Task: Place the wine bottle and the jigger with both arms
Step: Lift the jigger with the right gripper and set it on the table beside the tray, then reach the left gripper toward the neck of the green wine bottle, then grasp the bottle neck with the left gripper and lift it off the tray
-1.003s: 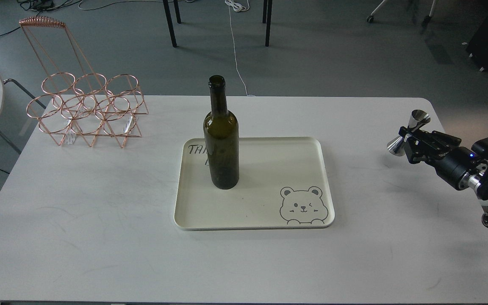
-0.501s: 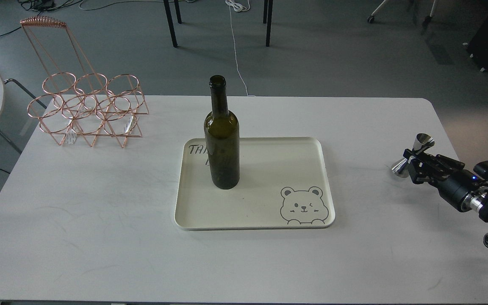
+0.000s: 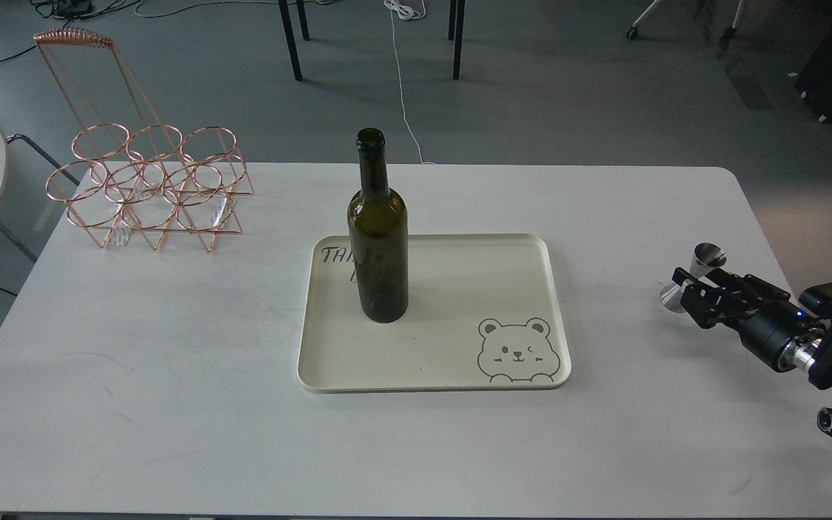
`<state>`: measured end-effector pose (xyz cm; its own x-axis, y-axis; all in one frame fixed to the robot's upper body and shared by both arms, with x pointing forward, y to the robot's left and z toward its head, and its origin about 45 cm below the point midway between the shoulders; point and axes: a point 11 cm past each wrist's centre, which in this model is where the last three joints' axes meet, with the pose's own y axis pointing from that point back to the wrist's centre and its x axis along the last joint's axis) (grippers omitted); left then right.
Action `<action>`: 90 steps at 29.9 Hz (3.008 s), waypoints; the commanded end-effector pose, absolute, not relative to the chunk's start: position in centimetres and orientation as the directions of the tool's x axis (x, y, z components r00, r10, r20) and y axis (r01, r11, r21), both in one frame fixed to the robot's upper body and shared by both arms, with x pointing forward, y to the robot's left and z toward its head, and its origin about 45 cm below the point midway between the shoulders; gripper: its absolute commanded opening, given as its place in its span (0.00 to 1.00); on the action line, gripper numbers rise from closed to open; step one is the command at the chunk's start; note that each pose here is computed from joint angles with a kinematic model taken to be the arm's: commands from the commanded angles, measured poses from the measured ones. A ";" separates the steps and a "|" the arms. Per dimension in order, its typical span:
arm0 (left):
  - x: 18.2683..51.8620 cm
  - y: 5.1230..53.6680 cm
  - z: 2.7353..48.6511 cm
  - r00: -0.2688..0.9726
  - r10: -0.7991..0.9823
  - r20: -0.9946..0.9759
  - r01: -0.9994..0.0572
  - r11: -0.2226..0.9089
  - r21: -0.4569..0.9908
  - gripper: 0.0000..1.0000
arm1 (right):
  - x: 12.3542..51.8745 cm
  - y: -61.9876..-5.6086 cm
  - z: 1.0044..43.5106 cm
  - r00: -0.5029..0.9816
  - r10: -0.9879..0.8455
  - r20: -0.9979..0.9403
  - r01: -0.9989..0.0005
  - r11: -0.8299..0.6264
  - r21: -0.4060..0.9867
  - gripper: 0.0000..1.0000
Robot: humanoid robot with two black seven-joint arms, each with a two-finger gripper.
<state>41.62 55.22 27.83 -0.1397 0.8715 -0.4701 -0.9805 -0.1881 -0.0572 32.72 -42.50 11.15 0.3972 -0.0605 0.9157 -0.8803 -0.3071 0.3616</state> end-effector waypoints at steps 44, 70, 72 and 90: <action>34.3 30.8 38.4 0.554 0.284 0.783 -0.695 0.675 0.246 0.98 | 46.1 -48.2 30.4 0.031 -0.992 0.120 -0.996 -0.041 -0.078 0.97; 37.2 19.2 30.1 0.326 -0.052 0.944 -0.602 0.758 0.250 0.86 | 44.4 -50.9 29.5 0.003 -0.998 -0.057 -0.995 0.003 -0.103 0.97; 37.2 18.8 30.2 0.319 -0.043 0.947 -0.599 0.765 0.236 0.84 | 44.4 -51.0 29.5 0.001 -0.998 -0.062 -0.994 0.006 -0.105 0.97; 37.8 18.7 30.1 0.290 -0.016 0.957 -0.628 0.751 0.203 0.22 | 44.3 -51.2 29.6 -0.005 -0.998 -0.067 -0.994 0.013 -0.110 0.97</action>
